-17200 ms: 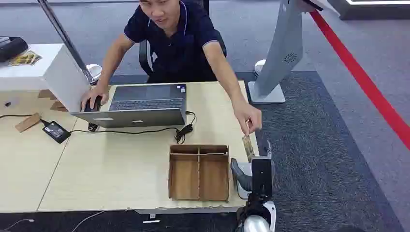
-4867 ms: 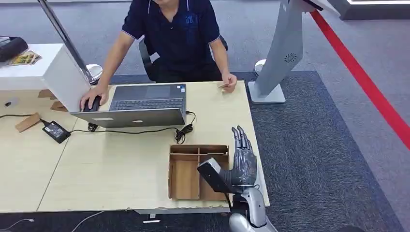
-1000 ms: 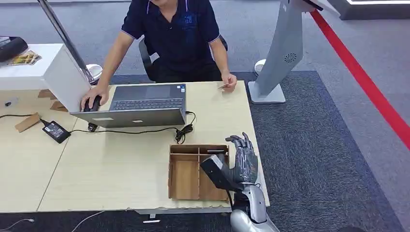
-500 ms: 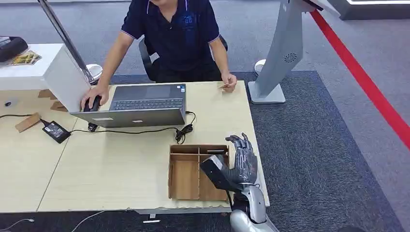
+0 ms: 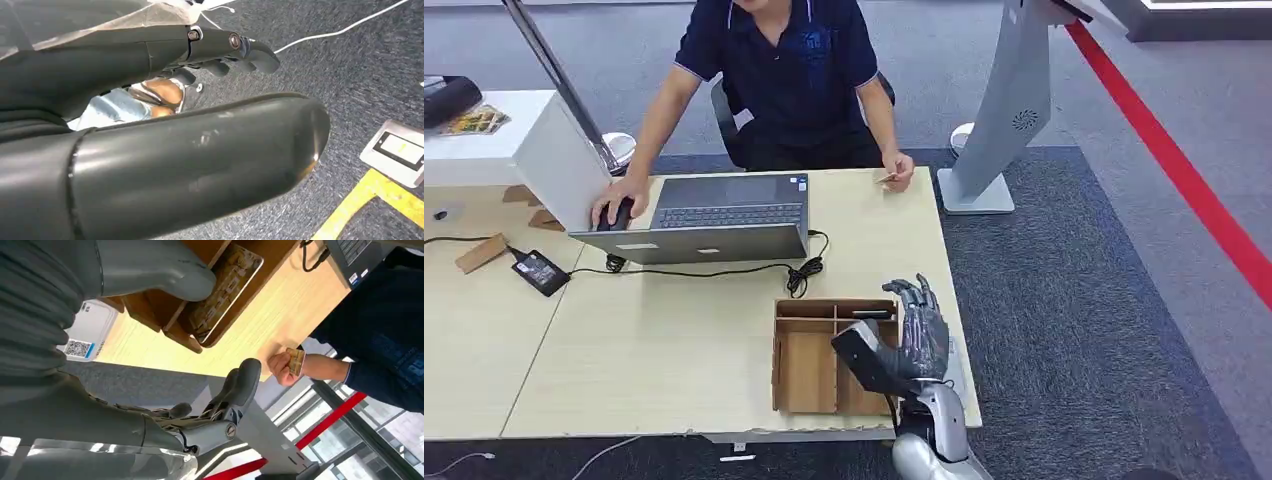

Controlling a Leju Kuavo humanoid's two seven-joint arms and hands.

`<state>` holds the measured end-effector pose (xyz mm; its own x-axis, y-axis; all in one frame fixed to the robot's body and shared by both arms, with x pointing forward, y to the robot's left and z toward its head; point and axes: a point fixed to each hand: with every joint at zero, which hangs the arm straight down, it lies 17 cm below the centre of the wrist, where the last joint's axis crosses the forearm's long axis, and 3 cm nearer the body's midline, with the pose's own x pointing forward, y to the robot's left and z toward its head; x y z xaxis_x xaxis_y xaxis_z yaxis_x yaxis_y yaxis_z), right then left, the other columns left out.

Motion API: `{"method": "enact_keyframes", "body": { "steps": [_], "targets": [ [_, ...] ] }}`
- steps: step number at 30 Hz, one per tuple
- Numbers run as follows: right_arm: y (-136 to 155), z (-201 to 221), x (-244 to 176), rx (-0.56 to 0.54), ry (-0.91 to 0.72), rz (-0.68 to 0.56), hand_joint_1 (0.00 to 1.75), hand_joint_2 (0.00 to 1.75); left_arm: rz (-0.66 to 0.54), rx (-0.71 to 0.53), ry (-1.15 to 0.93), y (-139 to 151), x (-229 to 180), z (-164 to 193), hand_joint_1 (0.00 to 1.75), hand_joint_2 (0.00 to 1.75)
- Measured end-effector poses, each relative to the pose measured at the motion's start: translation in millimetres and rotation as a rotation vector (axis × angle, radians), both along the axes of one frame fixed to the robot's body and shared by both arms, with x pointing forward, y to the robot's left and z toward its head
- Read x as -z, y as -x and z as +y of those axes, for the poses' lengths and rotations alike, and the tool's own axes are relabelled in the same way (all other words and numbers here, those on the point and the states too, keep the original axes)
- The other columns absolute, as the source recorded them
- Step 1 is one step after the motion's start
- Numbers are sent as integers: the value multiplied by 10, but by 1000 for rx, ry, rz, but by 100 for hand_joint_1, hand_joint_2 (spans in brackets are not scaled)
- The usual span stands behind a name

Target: Pass the card to the sensor for recognition and then transmit it.

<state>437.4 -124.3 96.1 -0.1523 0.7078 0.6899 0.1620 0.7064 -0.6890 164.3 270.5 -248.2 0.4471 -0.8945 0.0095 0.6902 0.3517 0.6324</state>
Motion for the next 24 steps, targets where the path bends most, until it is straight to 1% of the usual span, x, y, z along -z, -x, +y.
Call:
{"method": "enact_keyframes", "body": {
  "steps": [2, 5, 10, 13, 16, 22, 24],
  "targets": [
    [-1, 12, -7, -2, -5, -1, 65, 175, 0, 1, 0, -1, 0, 0, 0, 0],
    [-6, 35, -11, -5, -6, -1, 68, 175, 1, 3, 0, 1, 1, -2, 0, 0],
    [-7, 55, -13, -7, -8, -1, 63, 175, 2, 3, 0, 3, 2, -3, 0, 0],
    [-9, 60, -3, -8, -7, 1, 68, 175, 2, 3, 0, 2, 2, -3, 0, 0],
    [-9, 65, -5, -8, -8, 2, 65, 175, 2, 3, 0, 2, 2, -3, 0, 0],
    [-10, 63, 20, -8, -4, 7, 70, 175, 2, 3, 0, 2, 2, -3, 0, 0],
    [-11, 60, 23, -6, -5, 9, 77, 175, 2, 3, 0, 3, 2, -3, 0, 0]
  ]
}}
